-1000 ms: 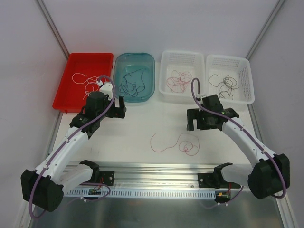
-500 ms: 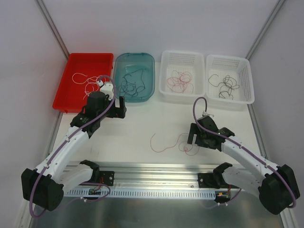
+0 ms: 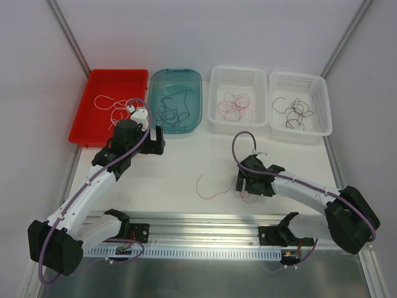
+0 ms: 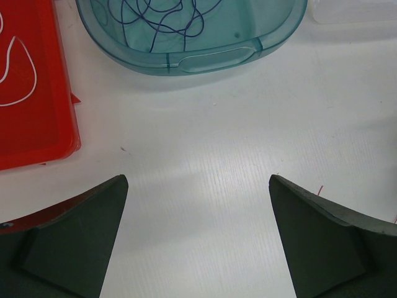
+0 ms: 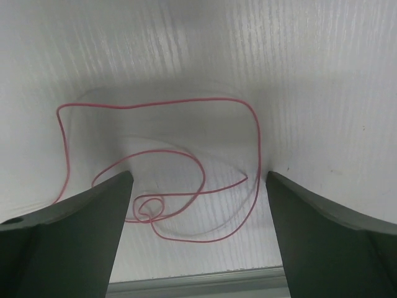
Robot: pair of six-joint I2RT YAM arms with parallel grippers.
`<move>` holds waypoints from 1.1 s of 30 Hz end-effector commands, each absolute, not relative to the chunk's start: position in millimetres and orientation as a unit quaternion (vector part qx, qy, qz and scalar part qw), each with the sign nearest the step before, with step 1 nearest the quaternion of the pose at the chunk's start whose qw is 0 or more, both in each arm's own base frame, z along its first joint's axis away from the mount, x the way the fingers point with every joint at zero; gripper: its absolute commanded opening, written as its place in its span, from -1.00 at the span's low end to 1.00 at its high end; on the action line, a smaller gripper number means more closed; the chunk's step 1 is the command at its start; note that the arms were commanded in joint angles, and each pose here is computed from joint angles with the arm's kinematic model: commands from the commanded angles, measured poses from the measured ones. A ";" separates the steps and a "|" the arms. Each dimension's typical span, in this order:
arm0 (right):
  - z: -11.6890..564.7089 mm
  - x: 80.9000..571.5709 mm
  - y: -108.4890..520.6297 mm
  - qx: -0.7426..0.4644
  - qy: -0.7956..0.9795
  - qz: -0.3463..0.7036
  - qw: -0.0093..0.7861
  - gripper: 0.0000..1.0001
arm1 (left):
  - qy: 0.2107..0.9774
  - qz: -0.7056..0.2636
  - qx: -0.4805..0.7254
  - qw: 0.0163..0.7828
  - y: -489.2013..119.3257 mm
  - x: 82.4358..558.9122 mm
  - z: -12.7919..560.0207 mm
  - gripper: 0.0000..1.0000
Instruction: Untangle the cables
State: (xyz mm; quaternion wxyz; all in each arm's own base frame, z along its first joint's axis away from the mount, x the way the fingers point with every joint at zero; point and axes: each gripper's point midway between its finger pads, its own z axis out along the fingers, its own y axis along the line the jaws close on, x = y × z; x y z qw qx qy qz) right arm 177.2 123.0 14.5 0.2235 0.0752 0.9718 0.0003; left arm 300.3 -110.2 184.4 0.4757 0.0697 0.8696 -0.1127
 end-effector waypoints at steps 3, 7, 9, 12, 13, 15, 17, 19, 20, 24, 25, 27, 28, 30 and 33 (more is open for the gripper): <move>5.6 176.3 156.2 0.077 0.974 0.025 0.213 0.57 | 0.860 -0.114 0.073 0.492 -109.4 306.9 194.3 0.98; 2.5 172.9 162.1 0.060 0.976 0.012 0.208 -0.14 | 0.860 -0.113 0.072 0.492 -109.0 307.2 193.8 0.98; 3.3 173.7 165.6 0.057 0.976 0.019 0.210 -0.60 | 0.861 -0.113 0.073 0.491 -109.1 306.9 193.1 0.98; 9.9 178.0 170.6 0.046 0.974 0.029 0.219 -0.99 | 0.860 -0.113 0.073 0.492 -109.1 306.8 193.6 0.98; 12.5 179.1 172.4 0.041 0.974 0.032 0.221 -0.99 | 0.860 -0.112 0.073 0.492 -108.6 306.6 193.4 0.98; 27.1 186.0 176.5 0.028 0.970 0.042 0.239 -0.99 | 0.860 -0.110 0.073 0.492 -108.0 307.1 193.6 0.98; 40.9 190.0 173.9 0.022 0.967 0.038 0.252 -0.99 | 0.860 -0.111 0.073 0.493 -108.4 306.9 193.7 0.98; 68.8 203.4 174.6 0.014 0.956 0.040 0.289 -0.99 | 0.860 -0.111 0.073 0.492 -108.3 306.7 193.4 0.98; 76.5 203.6 170.1 0.007 0.955 0.031 0.294 -0.99 | 0.860 -0.110 0.073 0.492 -108.0 306.8 193.4 0.98; 136.0 222.2 164.7 -0.010 0.932 0.028 0.362 -0.99 | 0.860 -0.110 0.072 0.493 -107.9 307.0 194.0 0.98; 151.9 225.1 162.1 -0.012 0.925 0.030 0.379 -0.99 | 0.859 -0.110 0.072 0.494 -107.9 307.1 195.2 0.98; 186.5 235.6 157.7 -0.022 0.910 0.025 0.413 -0.99 | 0.860 -0.110 0.073 0.494 -108.0 306.8 194.9 0.98; 199.8 238.2 155.8 -0.021 0.904 0.029 0.426 -0.99 | 0.859 -0.110 0.073 0.494 -108.0 306.7 195.0 0.98; 233.0 249.2 153.2 -0.020 0.889 0.039 0.456 -0.99 | 0.859 -0.111 0.073 0.494 -107.9 306.4 195.2 0.98; 283.8 267.6 150.1 -0.007 0.861 0.068 0.505 -0.99 | 0.858 -0.110 0.072 0.497 -107.3 306.4 196.8 0.98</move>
